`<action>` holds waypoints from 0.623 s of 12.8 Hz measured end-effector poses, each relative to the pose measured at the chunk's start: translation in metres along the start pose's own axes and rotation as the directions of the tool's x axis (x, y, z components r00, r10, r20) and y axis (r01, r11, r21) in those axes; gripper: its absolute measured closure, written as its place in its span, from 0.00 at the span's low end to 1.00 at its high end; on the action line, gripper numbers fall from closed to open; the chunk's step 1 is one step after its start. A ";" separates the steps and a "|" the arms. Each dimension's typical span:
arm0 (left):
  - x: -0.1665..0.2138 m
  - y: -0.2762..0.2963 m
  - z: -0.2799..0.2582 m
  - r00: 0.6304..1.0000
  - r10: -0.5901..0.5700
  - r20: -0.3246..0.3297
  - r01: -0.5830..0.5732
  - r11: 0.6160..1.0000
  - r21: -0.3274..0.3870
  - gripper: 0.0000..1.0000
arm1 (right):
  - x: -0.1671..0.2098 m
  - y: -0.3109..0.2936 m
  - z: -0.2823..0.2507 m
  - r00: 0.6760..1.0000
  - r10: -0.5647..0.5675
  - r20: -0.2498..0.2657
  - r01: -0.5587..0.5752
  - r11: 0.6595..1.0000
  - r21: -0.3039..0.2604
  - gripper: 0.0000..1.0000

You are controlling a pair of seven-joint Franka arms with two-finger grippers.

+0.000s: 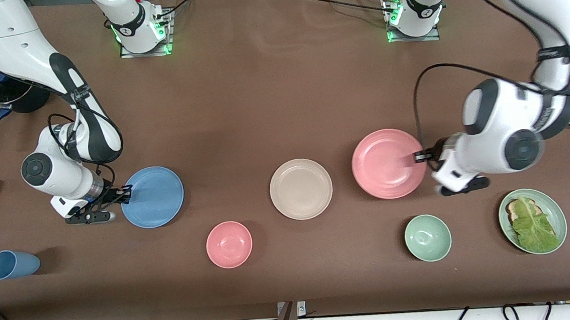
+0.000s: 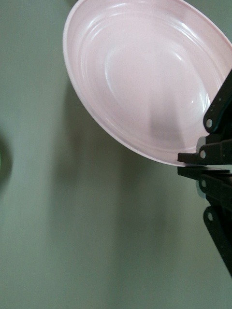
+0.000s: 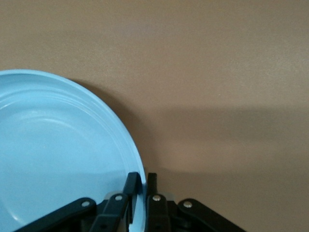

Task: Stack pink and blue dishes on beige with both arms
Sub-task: 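Carry the pink plate onto the beige plate with the left gripper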

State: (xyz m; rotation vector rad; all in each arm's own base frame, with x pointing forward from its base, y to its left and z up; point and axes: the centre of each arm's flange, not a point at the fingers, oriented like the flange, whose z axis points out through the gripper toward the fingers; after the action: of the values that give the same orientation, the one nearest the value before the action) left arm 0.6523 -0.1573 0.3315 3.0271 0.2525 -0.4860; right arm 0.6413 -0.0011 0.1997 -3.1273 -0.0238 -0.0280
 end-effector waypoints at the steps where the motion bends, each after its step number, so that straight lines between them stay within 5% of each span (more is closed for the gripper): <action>1: 0.000 0.030 0.011 1.000 -0.007 -0.013 0.007 1.000 -0.002 0.95 | 0.002 0.000 -0.004 1.000 -0.001 0.014 0.001 1.000 0.000 0.88; 8: -0.013 0.152 0.074 0.987 -0.066 -0.146 0.059 0.997 -0.056 0.95 | 0.035 -0.002 -0.065 0.997 -0.004 0.073 0.004 1.000 0.000 0.96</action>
State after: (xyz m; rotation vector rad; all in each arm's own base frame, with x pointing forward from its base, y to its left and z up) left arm 0.6435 -0.3157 0.2708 3.0150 0.3632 -0.2543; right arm 0.6749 0.0000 0.2652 -3.1265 -0.0307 0.0865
